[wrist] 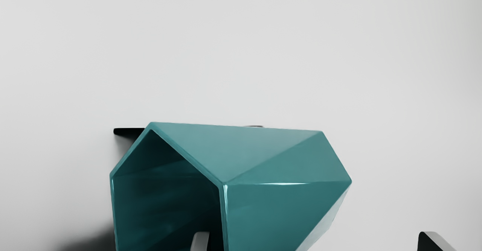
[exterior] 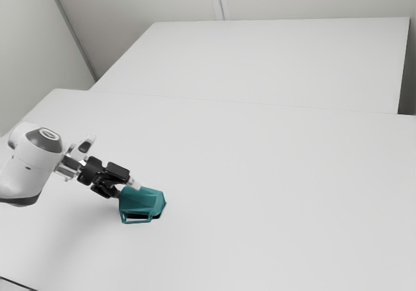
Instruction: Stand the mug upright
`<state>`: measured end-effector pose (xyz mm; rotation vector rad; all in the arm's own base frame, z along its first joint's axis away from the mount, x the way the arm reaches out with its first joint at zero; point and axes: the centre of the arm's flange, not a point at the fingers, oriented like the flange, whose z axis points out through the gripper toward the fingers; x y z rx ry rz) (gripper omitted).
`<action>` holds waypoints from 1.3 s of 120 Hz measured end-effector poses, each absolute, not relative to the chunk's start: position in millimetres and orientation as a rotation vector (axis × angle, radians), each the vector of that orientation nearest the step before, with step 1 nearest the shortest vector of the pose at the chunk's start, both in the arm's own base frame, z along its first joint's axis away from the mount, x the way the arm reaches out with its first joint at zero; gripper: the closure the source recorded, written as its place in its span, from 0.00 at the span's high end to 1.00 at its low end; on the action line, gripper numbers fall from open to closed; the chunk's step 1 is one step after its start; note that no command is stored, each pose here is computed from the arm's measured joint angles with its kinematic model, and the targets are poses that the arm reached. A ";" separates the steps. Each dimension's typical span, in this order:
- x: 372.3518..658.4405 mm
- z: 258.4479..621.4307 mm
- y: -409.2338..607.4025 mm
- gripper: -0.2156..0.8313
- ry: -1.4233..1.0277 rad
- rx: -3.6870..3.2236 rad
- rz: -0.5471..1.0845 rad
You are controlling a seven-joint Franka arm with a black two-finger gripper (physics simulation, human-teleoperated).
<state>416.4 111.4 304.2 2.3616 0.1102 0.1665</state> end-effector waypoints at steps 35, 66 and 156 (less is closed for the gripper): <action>413.6 299.0 111.9 0.49 0.160 2.365 0.156; 412.1 295.9 115.3 0.40 0.198 2.366 0.155; 420.6 304.8 112.1 0.17 0.206 2.369 0.171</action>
